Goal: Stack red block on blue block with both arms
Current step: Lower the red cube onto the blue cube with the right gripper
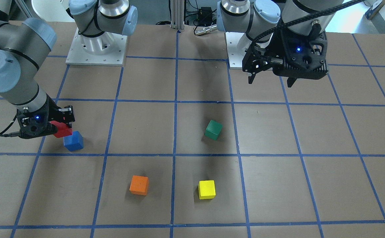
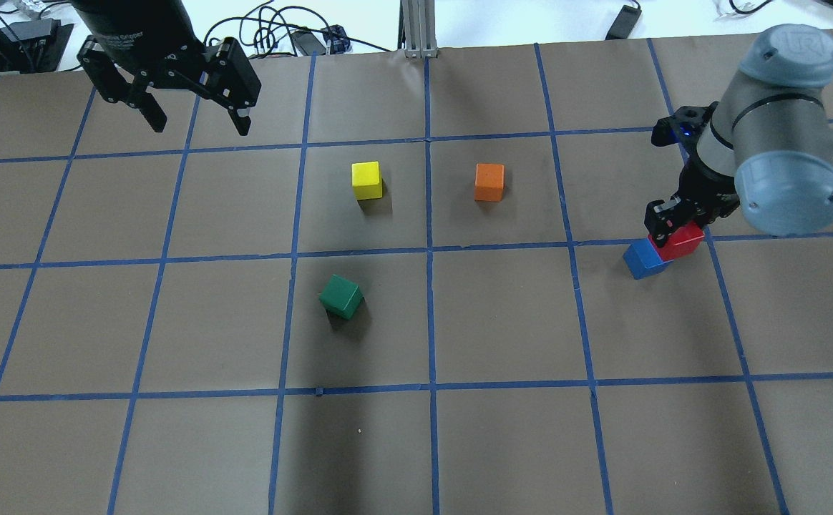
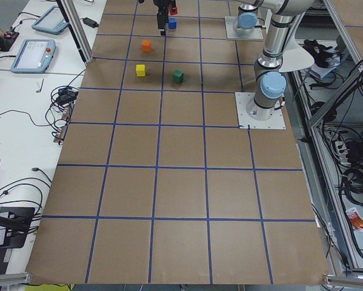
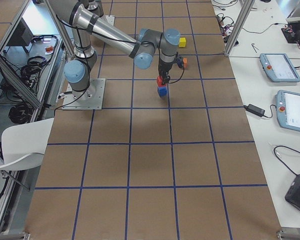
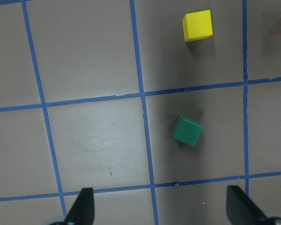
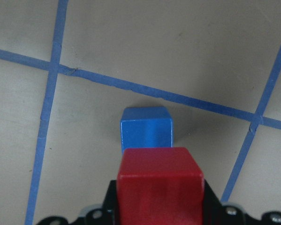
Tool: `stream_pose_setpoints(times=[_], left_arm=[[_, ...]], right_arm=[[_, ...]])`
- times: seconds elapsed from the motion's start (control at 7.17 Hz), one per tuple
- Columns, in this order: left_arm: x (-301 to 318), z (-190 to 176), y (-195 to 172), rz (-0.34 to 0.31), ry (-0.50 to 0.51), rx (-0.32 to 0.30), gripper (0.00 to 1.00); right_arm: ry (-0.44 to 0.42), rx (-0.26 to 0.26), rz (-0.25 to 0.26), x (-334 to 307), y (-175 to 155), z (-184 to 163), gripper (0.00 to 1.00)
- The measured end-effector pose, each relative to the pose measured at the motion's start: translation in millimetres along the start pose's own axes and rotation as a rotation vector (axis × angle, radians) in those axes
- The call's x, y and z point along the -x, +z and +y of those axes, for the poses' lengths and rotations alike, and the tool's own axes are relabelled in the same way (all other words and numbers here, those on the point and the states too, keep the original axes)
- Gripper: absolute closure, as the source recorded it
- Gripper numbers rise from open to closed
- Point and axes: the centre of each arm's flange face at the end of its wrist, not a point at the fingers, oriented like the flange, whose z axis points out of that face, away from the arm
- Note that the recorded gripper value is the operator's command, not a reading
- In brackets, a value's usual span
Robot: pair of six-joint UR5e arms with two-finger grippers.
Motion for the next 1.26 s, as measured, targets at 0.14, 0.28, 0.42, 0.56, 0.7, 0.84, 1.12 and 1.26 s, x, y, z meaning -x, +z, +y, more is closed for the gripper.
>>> stream_pose_setpoints(times=[0.14, 0.28, 0.42, 0.56, 0.7, 0.84, 1.12, 1.26], left_arm=[[-0.2, 0.5, -0.7, 0.000, 0.001, -0.001, 0.00], [-0.3, 0.7, -1.3, -0.001, 0.001, -0.003, 0.00], [-0.3, 0.6, -1.0, -0.001, 0.002, -0.002, 0.00], [-0.3, 0.6, -0.8, -0.001, 0.001, -0.001, 0.00], [-0.2, 0.7, -0.8, -0.001, 0.001, -0.001, 0.00], [-0.2, 0.4, -0.7, -0.001, 0.001, -0.001, 0.00], [-0.3, -0.2, -0.5, -0.001, 0.001, -0.001, 0.00], [-0.3, -0.2, -0.9, -0.001, 0.001, -0.002, 0.00]], right_arm=[[-0.009, -0.011, 0.000, 1.0, 8.2, 5.9, 1.00], [-0.015, -0.018, -0.005, 3.7, 13.6, 9.5, 1.00], [-0.019, -0.030, -0.013, 5.9, 17.1, 10.5, 1.00], [-0.020, -0.039, -0.018, 6.9, 19.8, 10.4, 1.00], [-0.020, -0.048, -0.017, 7.0, 21.8, 9.6, 1.00], [-0.019, -0.063, -0.010, 6.4, 21.9, 8.3, 1.00], [-0.019, -0.092, 0.005, 5.0, 20.2, 5.7, 1.00], [-0.019, -0.092, 0.005, 4.8, 21.9, 4.9, 1.00]])
